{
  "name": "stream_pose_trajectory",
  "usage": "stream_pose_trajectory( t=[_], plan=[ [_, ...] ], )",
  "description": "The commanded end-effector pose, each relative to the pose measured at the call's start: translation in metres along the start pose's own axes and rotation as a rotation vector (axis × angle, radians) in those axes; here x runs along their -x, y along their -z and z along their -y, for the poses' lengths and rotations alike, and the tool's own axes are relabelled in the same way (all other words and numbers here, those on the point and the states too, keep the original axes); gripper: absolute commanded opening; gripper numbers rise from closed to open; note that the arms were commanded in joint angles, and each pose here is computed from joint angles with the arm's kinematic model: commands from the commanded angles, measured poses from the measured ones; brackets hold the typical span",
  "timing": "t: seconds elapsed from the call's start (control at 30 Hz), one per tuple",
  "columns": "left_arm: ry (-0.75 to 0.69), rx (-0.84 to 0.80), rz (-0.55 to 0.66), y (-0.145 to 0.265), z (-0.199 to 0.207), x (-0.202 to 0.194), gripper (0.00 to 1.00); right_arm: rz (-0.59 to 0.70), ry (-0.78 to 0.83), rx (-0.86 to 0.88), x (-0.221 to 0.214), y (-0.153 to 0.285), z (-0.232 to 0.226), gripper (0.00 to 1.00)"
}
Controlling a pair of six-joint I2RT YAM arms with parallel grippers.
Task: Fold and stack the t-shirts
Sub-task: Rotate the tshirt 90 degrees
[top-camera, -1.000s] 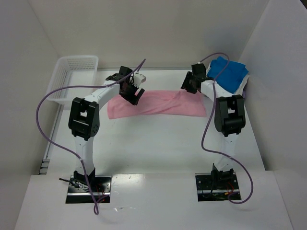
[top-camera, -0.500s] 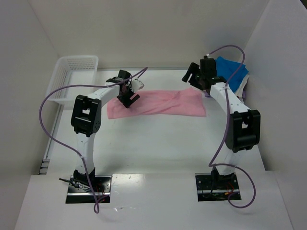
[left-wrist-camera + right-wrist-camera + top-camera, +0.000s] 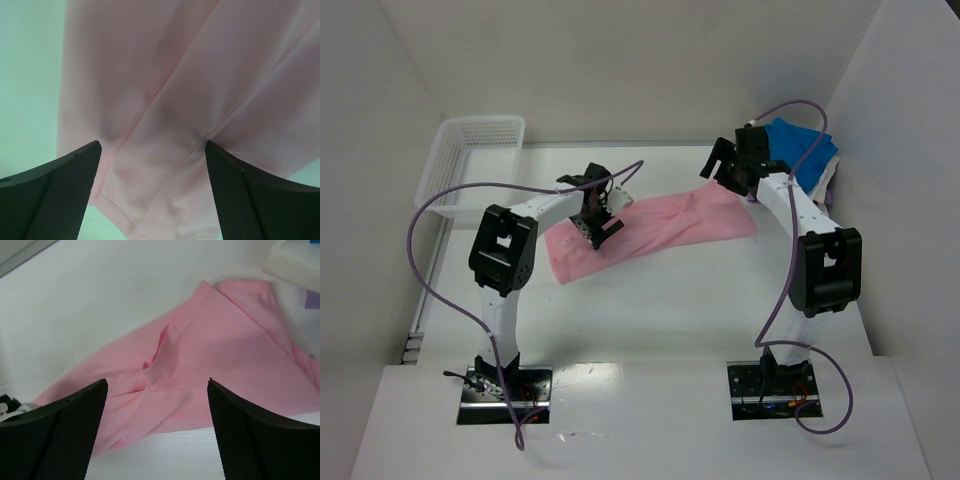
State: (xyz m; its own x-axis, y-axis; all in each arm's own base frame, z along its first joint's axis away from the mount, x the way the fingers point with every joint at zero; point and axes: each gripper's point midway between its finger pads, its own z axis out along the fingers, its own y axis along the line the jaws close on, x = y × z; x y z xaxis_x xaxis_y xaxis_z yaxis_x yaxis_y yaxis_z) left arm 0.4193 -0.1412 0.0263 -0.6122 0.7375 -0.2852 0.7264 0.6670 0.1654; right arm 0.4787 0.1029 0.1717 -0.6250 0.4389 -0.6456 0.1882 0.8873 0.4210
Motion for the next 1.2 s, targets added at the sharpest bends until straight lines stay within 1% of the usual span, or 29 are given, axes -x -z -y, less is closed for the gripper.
stream_pose_trajectory(
  t=[0.0,0.13,0.23,0.27,0.33,0.47,0.5,0.63,0.67,0.73,0.83,0.87,1.1,1.17],
  plan=[
    [0.058,-0.187,-0.14,0.01,0.073,-0.034,0.93,-0.065,0.025,-0.094,-0.018,-0.003,0.023,0.86],
    [0.159,-0.317,-0.127,0.024,0.109,-0.039,0.93,-0.104,0.026,-0.131,-0.035,-0.009,0.036,0.86],
    [0.224,-0.444,-0.082,0.039,0.133,-0.033,0.93,-0.139,0.025,-0.139,-0.045,-0.014,0.04,0.86],
    [0.242,-0.503,-0.05,0.047,0.143,-0.026,0.95,-0.142,0.025,-0.142,-0.046,-0.015,0.041,0.86],
    [0.249,-0.561,-0.026,0.055,0.158,-0.025,0.96,-0.171,0.025,-0.157,-0.056,-0.022,0.047,0.86],
    [0.231,-0.62,0.001,0.068,0.181,-0.022,0.99,-0.204,0.03,-0.145,-0.069,-0.029,0.045,0.85],
    [0.223,-0.641,-0.013,0.07,0.191,-0.029,1.0,-0.221,0.039,-0.146,-0.077,-0.033,0.044,0.85],
    [0.219,-0.66,0.005,0.076,0.198,-0.029,1.0,-0.23,0.05,-0.14,-0.084,-0.041,0.04,0.85],
    [0.231,-0.673,-0.004,0.081,0.207,-0.035,1.0,-0.259,0.069,-0.149,-0.1,-0.053,0.039,0.85],
    [0.241,-0.685,0.009,0.089,0.213,-0.035,1.0,-0.293,0.085,-0.171,-0.116,-0.066,0.043,0.85],
    [0.248,-0.683,0.03,0.097,0.217,-0.035,1.0,-0.303,0.1,-0.168,-0.121,-0.079,0.04,0.85],
    [0.255,-0.678,0.02,0.097,0.219,-0.04,1.0,-0.307,0.105,-0.168,-0.123,-0.082,0.039,0.85],
    [0.294,-0.602,0.07,0.103,0.209,-0.035,1.0,-0.316,0.147,-0.152,-0.132,-0.102,0.022,0.85],
    [0.303,-0.593,0.064,0.102,0.208,-0.038,1.0,-0.31,0.159,-0.135,-0.132,-0.109,0.011,0.85]
  ],
)
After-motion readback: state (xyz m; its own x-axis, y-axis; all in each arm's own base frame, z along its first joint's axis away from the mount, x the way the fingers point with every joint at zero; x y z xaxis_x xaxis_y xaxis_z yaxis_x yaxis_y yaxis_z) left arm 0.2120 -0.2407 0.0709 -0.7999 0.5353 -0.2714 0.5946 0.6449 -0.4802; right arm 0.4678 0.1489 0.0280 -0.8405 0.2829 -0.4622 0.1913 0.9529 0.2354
